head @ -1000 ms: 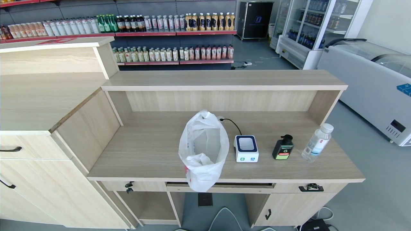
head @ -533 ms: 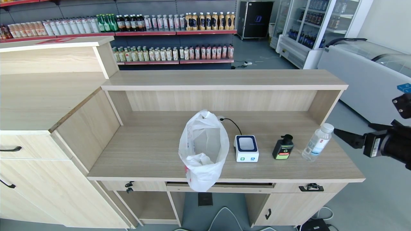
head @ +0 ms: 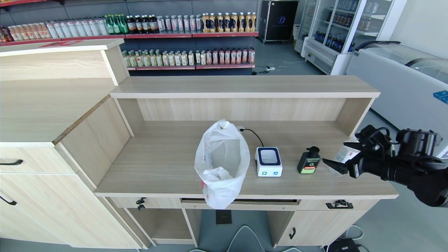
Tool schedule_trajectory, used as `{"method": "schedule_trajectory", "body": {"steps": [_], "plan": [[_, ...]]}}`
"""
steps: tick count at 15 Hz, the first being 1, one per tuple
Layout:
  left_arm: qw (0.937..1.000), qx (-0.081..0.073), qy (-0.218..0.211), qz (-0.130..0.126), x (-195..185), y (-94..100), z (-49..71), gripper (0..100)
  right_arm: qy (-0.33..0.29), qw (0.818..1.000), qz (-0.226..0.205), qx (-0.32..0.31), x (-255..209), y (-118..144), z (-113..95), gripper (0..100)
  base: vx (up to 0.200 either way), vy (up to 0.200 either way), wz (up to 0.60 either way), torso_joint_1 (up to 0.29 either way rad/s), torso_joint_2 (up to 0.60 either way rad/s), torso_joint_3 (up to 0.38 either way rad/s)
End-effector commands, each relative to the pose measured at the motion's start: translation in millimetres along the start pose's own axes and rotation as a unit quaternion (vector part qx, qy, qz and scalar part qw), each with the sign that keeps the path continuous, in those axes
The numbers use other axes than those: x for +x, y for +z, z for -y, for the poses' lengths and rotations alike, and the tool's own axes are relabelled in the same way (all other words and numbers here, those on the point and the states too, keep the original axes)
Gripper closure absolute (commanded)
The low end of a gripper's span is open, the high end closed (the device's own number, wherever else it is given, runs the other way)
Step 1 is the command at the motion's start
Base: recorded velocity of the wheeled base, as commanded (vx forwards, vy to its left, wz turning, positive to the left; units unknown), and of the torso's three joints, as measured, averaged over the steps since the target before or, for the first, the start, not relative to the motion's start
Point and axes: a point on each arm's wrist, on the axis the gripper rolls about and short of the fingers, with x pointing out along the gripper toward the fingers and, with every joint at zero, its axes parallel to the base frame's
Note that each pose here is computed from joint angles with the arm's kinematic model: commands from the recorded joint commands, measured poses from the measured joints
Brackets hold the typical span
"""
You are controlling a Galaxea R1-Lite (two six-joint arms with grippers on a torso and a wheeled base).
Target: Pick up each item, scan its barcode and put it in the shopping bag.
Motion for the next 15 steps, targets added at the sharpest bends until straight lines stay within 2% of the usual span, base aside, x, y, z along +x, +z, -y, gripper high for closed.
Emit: {"method": "schedule_trajectory", "body": {"steps": [1,7,9,10,15], "plan": [[1.0,0.0,0.0,0.0,0.0,0.0,0.0,0,0.023,1.0,-0.007,-0.015,21.0,-26.8,4.2,0,0.0,0.0,0.0,0.0,0.0,0.0],[1.0,0.0,0.0,0.0,0.0,0.0,0.0,0,0.009,0.996,0.007,-0.093,40.8,-48.1,33.8,0,0.0,0.0,0.0,0.0,0.0,0.0],[1.0,0.0,0.0,0.0,0.0,0.0,0.0,0,0.009,0.995,0.007,-0.095,41.2,-48.8,34.5,0,0.0,0.0,0.0,0.0,0.0,0.0],[1.0,0.0,0.0,0.0,0.0,0.0,0.0,0,0.002,0.994,0.003,-0.105,49.1,-58.0,43.2,0,0.0,0.0,0.0,0.0,0.0,0.0],[1.0,0.0,0.0,0.0,0.0,0.0,0.0,0,0.015,0.995,0.003,-0.101,68.0,-72.5,42.6,0,0.0,0.0,0.0,0.0,0.0,0.0]]}}
